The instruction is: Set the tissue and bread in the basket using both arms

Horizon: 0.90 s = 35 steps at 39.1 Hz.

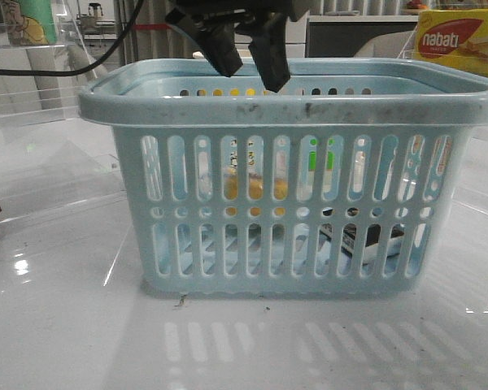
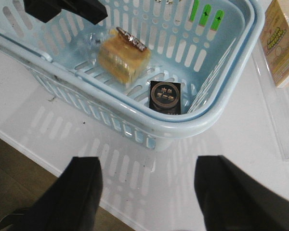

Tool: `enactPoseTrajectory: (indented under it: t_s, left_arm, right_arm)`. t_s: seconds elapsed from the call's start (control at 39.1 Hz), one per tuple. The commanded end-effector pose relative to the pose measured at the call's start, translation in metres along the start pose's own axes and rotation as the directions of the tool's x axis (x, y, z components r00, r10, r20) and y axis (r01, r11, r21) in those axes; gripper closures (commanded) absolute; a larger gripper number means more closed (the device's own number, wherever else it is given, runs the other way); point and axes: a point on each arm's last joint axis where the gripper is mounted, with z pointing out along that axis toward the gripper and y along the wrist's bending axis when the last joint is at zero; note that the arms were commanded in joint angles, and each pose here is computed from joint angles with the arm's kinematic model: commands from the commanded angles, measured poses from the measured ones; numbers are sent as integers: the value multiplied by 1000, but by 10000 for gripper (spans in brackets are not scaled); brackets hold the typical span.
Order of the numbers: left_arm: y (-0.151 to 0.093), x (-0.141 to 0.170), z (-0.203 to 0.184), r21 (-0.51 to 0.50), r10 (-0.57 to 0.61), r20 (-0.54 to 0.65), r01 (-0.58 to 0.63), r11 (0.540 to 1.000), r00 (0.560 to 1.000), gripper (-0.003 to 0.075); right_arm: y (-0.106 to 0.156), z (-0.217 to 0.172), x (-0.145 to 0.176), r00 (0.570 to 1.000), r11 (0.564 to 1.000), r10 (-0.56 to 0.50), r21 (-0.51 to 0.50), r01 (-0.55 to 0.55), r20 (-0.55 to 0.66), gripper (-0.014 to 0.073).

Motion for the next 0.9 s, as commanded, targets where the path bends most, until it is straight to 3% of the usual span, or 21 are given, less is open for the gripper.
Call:
enactPoseTrajectory:
  t_s: [0.0,0.41,0.87]
  left_arm:
    - [0,-18,-50,-14,1,158,1,1000,987,264]
    - [-2,-3,-156,-13,-11,279,15,1000,960,265]
    - [-11,87,-218,-23,-18,351,28,999,936,265]
  right_arm:
    - [-1,-7,-13,995,1000,-14,8,13,98,71]
    - [-1,-7,-13,995,1000,-14,8,13,98,71]
    - [-1,-7,-13,995,1000,-14,8,13,98,71]
